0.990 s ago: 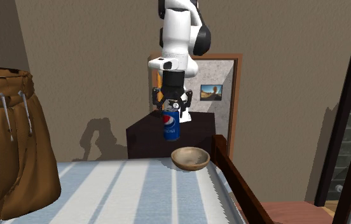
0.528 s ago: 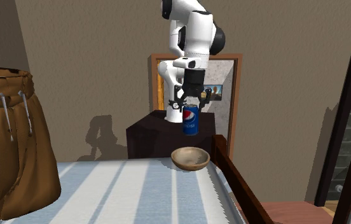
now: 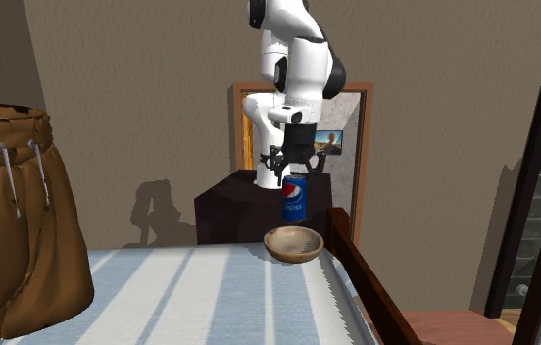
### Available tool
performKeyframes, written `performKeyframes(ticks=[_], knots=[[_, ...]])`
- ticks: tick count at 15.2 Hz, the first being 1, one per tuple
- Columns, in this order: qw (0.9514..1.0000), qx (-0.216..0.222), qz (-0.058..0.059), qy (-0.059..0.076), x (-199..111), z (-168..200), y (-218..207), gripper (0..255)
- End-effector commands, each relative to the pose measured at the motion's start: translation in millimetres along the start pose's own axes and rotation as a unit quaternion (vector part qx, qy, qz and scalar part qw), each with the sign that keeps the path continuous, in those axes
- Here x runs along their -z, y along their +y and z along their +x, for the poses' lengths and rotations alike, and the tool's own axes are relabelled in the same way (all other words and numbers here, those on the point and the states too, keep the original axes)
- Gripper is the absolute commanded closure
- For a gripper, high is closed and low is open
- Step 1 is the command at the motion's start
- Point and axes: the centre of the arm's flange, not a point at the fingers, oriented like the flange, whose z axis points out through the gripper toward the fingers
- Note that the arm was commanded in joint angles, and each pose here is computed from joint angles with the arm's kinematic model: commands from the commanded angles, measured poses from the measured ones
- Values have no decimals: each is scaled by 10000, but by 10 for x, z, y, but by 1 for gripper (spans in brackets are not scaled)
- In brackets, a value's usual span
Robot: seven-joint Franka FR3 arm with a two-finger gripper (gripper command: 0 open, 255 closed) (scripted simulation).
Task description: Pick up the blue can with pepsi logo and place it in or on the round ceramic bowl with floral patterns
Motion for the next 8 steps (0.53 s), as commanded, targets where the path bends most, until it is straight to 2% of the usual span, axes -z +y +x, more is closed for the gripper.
performKeyframes(ticks=[1, 8], knots=[[10000, 0, 1, 4, -117, 10, -17, 255], [10000, 0, 1, 4, -483, 52, -45, 255]])
